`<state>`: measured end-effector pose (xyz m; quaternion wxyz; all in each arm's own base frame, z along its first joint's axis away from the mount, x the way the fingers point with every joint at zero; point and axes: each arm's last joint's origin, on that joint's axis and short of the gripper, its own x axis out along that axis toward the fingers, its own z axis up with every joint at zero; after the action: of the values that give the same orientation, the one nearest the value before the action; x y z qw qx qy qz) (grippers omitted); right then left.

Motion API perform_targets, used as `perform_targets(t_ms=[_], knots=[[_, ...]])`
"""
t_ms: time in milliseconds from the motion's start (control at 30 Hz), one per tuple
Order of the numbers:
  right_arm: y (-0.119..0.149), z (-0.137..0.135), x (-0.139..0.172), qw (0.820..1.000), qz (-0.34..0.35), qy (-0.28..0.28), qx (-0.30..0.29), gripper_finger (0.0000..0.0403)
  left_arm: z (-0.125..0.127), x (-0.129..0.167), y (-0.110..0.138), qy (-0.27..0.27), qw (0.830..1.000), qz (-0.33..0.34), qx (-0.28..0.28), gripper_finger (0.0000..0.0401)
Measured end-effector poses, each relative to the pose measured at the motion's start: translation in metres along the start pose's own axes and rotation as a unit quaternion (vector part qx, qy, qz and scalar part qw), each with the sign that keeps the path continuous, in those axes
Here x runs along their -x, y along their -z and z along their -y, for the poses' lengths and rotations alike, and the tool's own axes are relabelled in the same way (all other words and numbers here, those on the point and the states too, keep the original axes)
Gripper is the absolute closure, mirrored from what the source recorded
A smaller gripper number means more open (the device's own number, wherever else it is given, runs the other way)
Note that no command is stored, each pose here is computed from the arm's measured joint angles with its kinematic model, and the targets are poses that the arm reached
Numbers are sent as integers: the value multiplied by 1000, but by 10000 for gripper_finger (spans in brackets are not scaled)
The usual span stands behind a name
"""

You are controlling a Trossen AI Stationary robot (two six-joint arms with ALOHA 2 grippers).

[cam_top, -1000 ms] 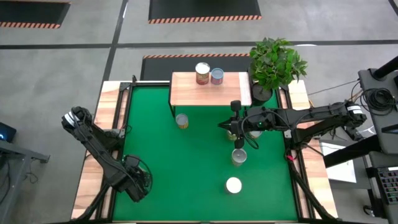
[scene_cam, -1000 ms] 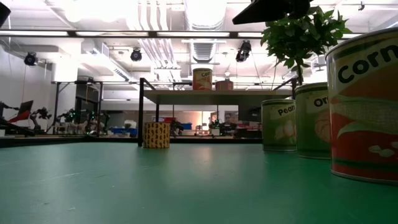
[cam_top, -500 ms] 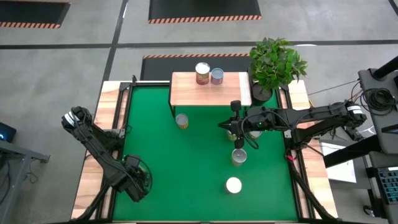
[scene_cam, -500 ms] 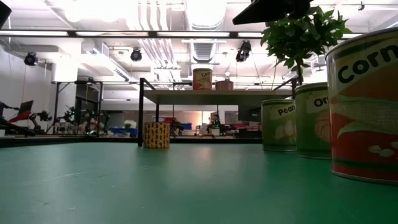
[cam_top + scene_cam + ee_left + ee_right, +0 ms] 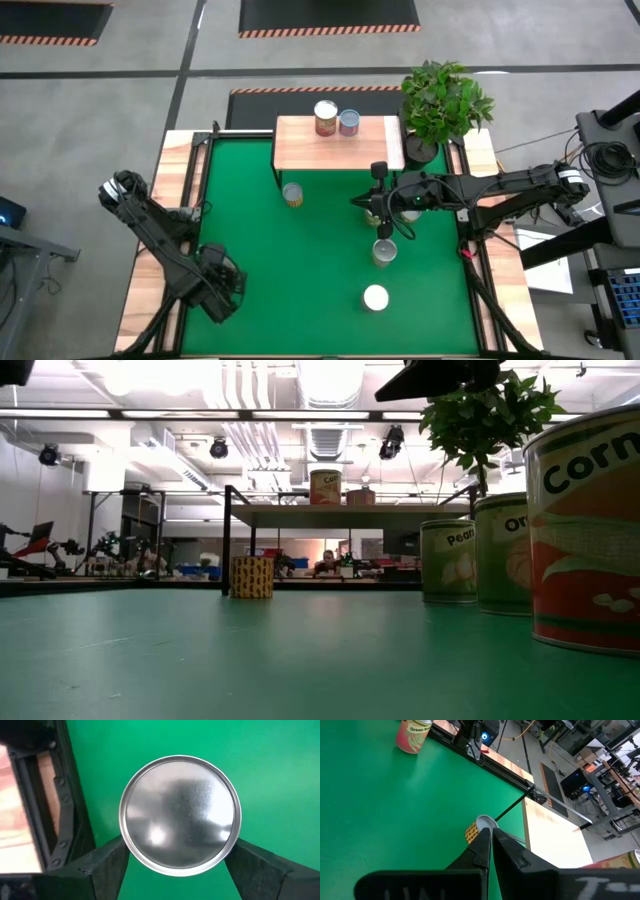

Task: Pick and place cans onto a shelf
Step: Put the canned green beans on the shelf

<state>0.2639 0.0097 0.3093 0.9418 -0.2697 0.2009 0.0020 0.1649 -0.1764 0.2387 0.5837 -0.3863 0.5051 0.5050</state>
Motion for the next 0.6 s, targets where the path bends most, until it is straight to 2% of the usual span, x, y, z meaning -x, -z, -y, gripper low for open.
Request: perform_targets(t_ms=[300, 600], knots=[[0, 0, 0, 1000, -1, 1, -1, 394, 5, 8, -8, 9, 1000, 15, -3, 116], [1, 0, 0, 1000, -5, -1, -1, 394, 16, 42, -31, 47, 996, 74, -10, 116]])
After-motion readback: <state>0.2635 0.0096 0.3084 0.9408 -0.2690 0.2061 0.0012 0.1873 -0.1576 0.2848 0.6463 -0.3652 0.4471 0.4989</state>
